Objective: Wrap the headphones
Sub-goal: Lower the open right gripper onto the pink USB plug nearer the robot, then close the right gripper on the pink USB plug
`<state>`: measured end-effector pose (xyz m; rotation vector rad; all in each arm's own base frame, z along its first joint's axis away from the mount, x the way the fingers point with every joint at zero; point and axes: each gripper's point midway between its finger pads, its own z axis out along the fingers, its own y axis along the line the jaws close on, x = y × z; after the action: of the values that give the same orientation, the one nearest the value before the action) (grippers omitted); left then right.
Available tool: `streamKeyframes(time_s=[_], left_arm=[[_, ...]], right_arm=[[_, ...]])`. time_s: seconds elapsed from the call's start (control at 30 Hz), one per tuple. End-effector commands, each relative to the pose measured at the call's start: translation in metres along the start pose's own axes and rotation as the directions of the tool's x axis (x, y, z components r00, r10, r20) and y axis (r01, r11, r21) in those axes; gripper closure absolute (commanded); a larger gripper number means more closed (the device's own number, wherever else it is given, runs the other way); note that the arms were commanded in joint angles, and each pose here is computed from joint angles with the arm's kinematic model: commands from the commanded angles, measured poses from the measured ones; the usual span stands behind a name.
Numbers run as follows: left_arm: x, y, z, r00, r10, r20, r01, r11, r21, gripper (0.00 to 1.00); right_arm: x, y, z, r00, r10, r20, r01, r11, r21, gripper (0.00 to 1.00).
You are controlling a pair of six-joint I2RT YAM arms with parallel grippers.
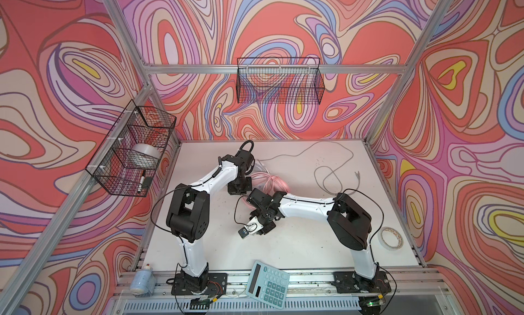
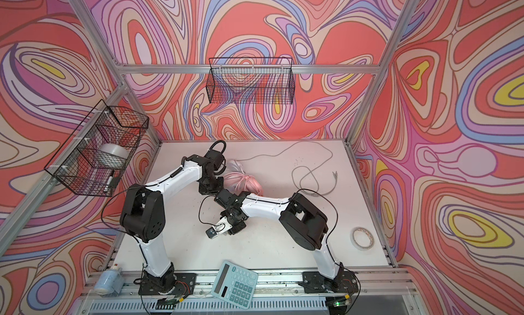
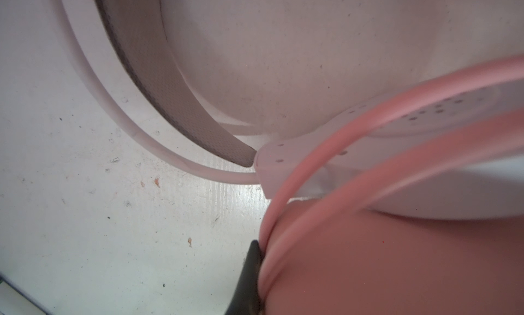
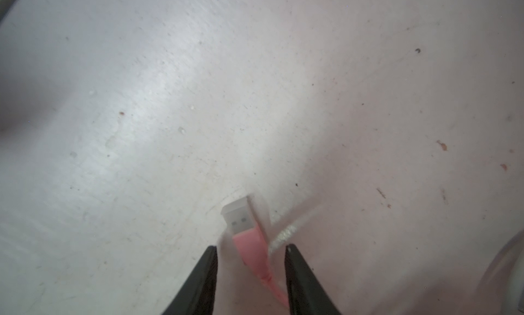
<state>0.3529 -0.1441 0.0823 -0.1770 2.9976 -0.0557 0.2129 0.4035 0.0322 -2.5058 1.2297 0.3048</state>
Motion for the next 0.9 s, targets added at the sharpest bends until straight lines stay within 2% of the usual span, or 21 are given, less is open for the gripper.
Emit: streamKeyframes(time_s=[0.0, 0.3, 0.57, 0.87], left_arm=[[0.016, 0.001, 0.005, 0.997, 0.005, -0.075, -0.006, 1.000, -0.007, 1.00], [0.017, 0.001, 0.005, 0.997, 0.007, -0.076, -0.008, 1.000, -0.008, 1.00], [0.017, 0.001, 0.004, 0.997, 0.011, -0.077, -0.011, 1.000, -0.007, 1.00], [0.017, 0.001, 0.002, 0.997, 0.010, -0.074, -0.011, 1.000, -0.007, 1.00]], right_arm=[[0.007, 0.001, 0.008, 0.999, 0.002, -0.041, -0.003, 0.999, -0.035, 0.58], [0.023, 0.007, 0.024, 0.994, -0.009, -0.110, 0.002, 0.998, -0.058, 0.63], [0.033, 0.013, 0.036, 0.988, -0.027, -0.153, 0.017, 0.998, -0.067, 0.75], [0.026, 0.013, 0.036, 0.993, 0.005, -0.114, -0.010, 0.999, -0.043, 0.92]])
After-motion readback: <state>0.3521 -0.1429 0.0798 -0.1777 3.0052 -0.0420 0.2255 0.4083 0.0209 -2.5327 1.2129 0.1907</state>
